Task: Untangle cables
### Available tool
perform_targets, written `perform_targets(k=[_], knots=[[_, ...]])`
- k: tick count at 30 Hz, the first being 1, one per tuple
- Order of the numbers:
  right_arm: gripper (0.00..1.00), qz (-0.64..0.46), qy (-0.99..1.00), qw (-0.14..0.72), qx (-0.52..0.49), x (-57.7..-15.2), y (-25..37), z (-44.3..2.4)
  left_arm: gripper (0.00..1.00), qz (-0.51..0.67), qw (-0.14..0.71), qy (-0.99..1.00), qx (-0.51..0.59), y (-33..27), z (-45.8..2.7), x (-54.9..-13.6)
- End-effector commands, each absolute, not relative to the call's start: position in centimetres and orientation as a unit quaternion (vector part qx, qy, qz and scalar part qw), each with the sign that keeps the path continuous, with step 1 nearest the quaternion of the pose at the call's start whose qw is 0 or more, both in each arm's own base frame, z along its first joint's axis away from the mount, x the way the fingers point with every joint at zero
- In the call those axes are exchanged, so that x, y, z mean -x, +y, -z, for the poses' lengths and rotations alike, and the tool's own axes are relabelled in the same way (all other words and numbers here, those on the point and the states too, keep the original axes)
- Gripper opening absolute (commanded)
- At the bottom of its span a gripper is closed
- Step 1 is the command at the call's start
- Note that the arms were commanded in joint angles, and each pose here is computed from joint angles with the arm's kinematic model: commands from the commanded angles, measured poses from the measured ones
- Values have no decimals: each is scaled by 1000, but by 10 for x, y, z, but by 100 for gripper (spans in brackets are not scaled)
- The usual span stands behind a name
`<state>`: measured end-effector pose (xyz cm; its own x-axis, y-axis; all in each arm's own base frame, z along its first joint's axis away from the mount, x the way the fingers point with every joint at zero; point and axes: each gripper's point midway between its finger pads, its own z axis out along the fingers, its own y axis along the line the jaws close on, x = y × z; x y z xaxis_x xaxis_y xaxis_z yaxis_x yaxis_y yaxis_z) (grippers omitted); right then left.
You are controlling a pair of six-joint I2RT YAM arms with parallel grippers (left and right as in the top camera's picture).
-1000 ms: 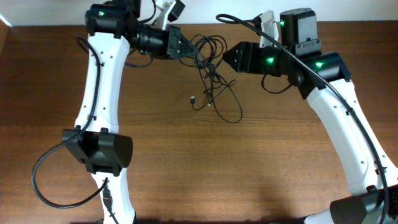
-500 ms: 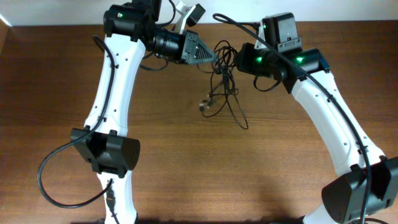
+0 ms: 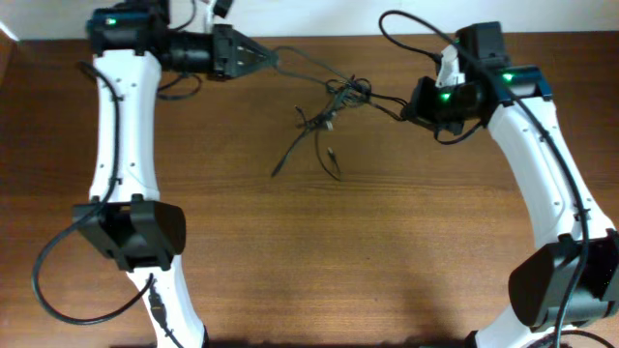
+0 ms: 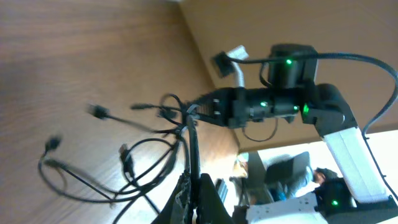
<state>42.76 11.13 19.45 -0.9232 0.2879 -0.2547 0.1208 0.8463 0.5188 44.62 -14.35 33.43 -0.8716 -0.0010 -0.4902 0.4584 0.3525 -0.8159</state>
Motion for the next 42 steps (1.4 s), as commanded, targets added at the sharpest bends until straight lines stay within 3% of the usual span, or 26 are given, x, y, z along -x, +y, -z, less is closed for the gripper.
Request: perform_targets(k=[1,6,10,15,20,21,22,23,24,26,30,33,35,37,39,42], knots=[[4,-238,951,171,-100,-432,53,-181,0,437,272,853,-89,-64,-322,-468],[4,-238,943,175,-155,-418,-12,-190,0,295,271,916,2,4,-286,-483],[4,-268,928,188,-176,-407,-38,-204,0,273,265,925,7,8,-281,-482],[4,-291,934,174,-117,-404,0,-207,0,342,228,909,-68,-74,-288,-467],[4,-286,935,177,-109,-406,3,-206,0,333,125,917,-181,-174,-265,-411],[5,-286,936,177,-109,-406,3,-206,5,314,109,922,-199,-188,-255,-403],[7,-286,936,177,-109,-406,3,-206,24,299,99,925,-211,-196,-247,-398],[11,-286,935,177,-109,-406,3,-206,73,266,89,932,-228,-204,-235,-393],[18,-285,936,177,-109,-406,3,-206,99,237,85,938,-238,-205,-228,-390],[28,-284,936,177,-109,-406,3,-206,99,161,93,949,-254,-199,-217,-394],[36,-284,936,177,-109,-406,3,-206,100,117,119,959,-230,-186,-216,-410],[39,-285,936,177,-110,-406,3,-206,93,107,168,953,-229,-185,-241,-423],[40,-284,936,176,-110,-406,3,-206,84,118,234,932,-252,-190,-289,-426],[40,-277,938,174,-112,-405,1,-204,68,121,238,929,-256,-189,-297,-422],[40,-274,939,174,-113,-405,0,-203,43,120,195,939,-255,-189,-273,-416],[40,-275,939,172,-113,-404,1,-203,38,117,137,949,-257,-194,-220,-415]])
